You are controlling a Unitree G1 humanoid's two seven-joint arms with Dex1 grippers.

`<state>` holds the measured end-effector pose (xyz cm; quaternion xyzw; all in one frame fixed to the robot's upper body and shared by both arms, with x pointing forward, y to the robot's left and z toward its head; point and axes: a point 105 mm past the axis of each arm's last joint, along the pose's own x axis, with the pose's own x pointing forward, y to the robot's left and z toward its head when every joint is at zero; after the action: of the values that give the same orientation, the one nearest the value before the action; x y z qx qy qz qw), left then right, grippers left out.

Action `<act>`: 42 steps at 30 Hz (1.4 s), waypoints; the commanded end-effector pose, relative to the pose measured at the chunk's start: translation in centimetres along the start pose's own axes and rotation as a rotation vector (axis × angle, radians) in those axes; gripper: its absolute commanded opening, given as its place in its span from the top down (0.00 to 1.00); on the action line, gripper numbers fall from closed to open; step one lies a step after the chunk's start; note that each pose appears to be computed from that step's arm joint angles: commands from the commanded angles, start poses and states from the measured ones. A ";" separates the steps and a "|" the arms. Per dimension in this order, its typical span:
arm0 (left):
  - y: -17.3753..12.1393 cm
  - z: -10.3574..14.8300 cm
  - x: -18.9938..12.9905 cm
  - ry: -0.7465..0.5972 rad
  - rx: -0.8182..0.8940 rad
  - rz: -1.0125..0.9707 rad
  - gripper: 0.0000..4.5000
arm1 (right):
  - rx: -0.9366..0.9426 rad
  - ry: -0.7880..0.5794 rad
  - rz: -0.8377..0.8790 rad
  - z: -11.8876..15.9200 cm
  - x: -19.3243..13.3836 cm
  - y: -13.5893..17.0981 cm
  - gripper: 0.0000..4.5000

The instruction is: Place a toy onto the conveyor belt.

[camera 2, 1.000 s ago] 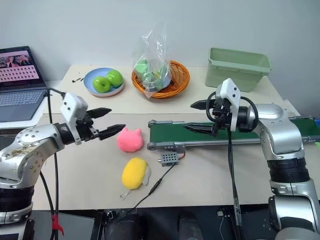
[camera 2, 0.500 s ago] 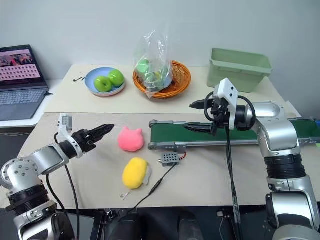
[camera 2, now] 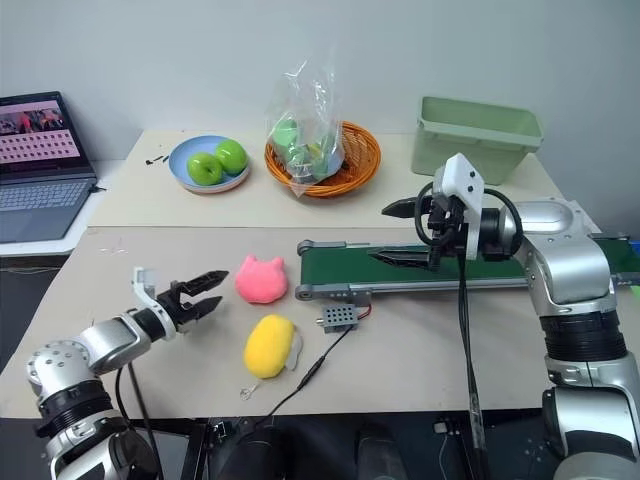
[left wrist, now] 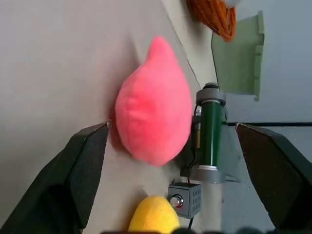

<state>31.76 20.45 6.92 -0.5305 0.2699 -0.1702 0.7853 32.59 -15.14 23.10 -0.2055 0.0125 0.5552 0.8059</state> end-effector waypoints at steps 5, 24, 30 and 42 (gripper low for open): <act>-0.5 -0.5 2.7 0.026 0.008 -0.014 0.01 | -0.070 -0.016 -0.055 2.1 -1.6 -0.4 0.00; -1.6 0.2 5.3 0.025 0.048 -0.068 0.77 | -0.090 0.014 -0.100 2.4 -2.3 -0.4 0.00; -2.6 0.7 5.0 -0.012 0.059 -0.118 0.99 | -0.096 0.014 -0.100 2.5 -2.2 -0.6 0.00; -13.8 2.4 0.0 -0.253 0.740 -0.346 0.99 | -0.101 0.027 -0.098 2.4 -2.5 -1.2 0.00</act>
<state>33.33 17.05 18.56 -0.3351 0.0541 -0.3338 0.8794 32.35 -16.91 24.68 -0.2319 0.0123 0.5158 0.8247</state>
